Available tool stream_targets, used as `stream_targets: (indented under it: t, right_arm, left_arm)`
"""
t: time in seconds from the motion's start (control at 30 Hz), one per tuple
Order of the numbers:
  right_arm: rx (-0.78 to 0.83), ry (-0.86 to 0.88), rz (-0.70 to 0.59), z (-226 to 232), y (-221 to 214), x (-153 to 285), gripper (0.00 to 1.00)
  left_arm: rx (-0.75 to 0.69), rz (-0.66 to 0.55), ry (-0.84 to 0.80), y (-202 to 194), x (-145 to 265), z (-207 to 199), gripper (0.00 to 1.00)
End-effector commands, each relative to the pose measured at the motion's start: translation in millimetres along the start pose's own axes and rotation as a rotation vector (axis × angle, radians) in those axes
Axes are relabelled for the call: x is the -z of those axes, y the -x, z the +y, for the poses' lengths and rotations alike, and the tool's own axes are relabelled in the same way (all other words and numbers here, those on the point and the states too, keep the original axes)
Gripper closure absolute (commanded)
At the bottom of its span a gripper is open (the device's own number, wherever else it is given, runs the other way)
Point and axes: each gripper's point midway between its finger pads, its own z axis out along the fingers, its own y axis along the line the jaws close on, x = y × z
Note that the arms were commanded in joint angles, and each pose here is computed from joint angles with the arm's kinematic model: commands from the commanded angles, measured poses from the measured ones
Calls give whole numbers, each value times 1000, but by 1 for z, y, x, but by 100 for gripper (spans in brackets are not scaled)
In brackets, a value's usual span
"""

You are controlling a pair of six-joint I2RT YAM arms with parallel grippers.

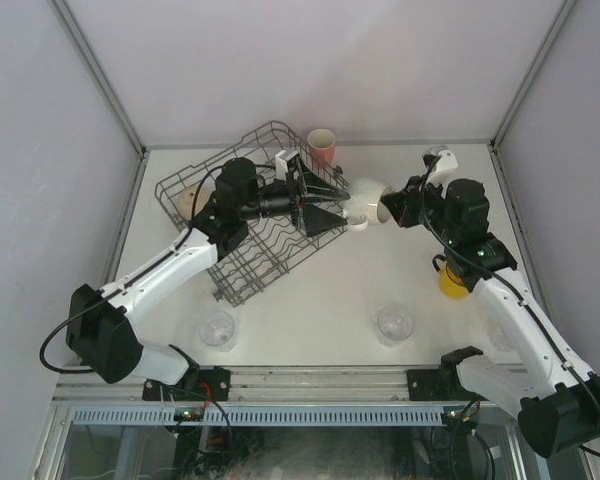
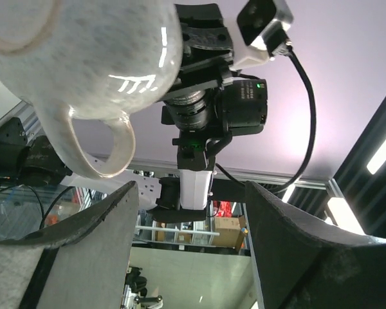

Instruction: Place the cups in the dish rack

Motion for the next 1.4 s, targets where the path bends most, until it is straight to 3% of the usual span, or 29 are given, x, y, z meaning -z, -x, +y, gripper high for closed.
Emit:
stream_targets:
  t: [0.0,0.27,0.77,0.87,1.1,1.27,1.37]
  right_arm:
    - [57,56,-308,27,83,13,100]
    - [1,52,-361,31,96,22,100]
    - [-65,136,-384,72,98,16,100]
    - [-59,153,-373,82,93,10,100]
    - [-52,187,-359,97,87,7,100]
    - [-43,179,-343,95,81,4,100]
    - [-45,179,-341,96,79,2,100]
  left_arm:
    - [-25,-19,-7,-15,9,-7,29]
    - [-67,-71,33,-16,18,-4,29]
    - [-92,-95,-30,-9,-2,-18,29]
    - [-96,-100,-66,-8,-3,-28,33]
    - [-97,-111,-114,-6,-3,-36,58]
    - [-99,-102,-125,-8,-3,-37,55]
    - [-93,-96,-128,-9,-4,-35,59]
